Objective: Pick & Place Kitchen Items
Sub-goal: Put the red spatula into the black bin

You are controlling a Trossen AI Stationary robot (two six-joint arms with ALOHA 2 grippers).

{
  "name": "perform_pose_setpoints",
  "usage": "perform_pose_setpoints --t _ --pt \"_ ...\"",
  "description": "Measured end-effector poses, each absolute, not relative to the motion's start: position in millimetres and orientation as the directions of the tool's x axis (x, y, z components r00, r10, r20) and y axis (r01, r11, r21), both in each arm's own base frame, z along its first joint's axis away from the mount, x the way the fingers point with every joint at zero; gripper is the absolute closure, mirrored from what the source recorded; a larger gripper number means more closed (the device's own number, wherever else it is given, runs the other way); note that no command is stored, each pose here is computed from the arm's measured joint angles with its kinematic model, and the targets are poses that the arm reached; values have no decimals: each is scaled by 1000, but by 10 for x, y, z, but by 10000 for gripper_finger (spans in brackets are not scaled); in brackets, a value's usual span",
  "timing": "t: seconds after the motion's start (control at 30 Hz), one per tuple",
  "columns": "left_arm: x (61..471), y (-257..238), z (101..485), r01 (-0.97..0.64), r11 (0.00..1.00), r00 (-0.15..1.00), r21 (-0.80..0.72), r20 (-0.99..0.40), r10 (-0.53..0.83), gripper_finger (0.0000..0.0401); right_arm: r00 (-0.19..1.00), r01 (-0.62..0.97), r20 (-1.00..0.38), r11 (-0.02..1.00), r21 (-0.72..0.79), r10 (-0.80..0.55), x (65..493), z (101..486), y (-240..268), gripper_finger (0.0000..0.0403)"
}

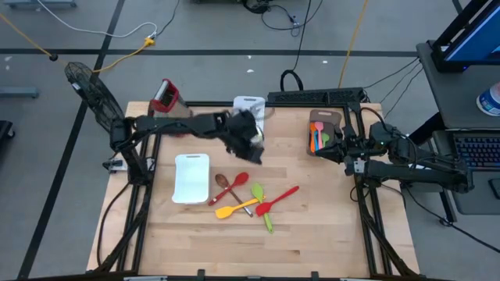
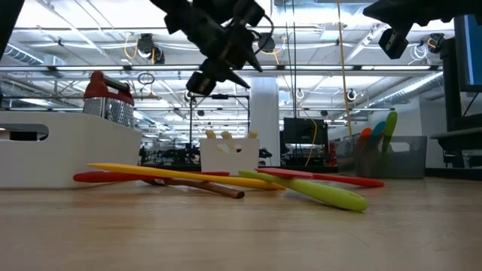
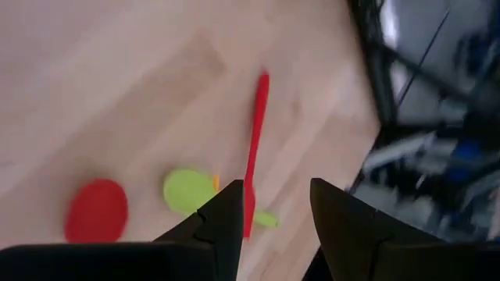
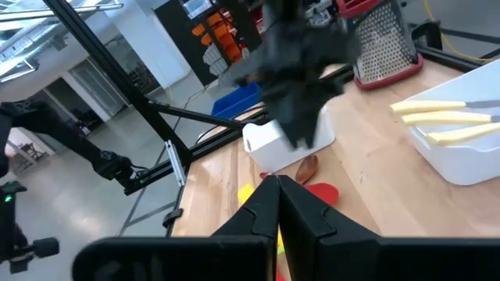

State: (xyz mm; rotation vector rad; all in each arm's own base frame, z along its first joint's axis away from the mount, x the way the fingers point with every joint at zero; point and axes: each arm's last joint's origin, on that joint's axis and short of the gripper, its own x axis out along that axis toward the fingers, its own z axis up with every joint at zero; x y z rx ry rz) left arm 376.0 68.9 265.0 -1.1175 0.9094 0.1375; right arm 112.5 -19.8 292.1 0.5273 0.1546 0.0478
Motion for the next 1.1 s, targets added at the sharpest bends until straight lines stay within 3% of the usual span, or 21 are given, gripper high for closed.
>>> perform_pose_setpoints --t 0.27,0.5,0.7,1.1 --pt "3754 76 2580 -510 557 519 -655 -751 -409 249 982 12 -169 860 511 86 1119 2886 -197 403" --pt "3669 -265 2476 -595 660 419 -458 -878 -231 249 983 10 -165 863 506 86 1120 2891 -197 403" --pt "3682 -410 2469 -620 694 453 -367 -889 -66 249 983 7 -161 863 504 86 1121 2894 -197 403" --pt "3655 -825 2494 -528 790 514 -312 -858 4 249 983 7 -160 864 504 85 1121 2896 -198 403"
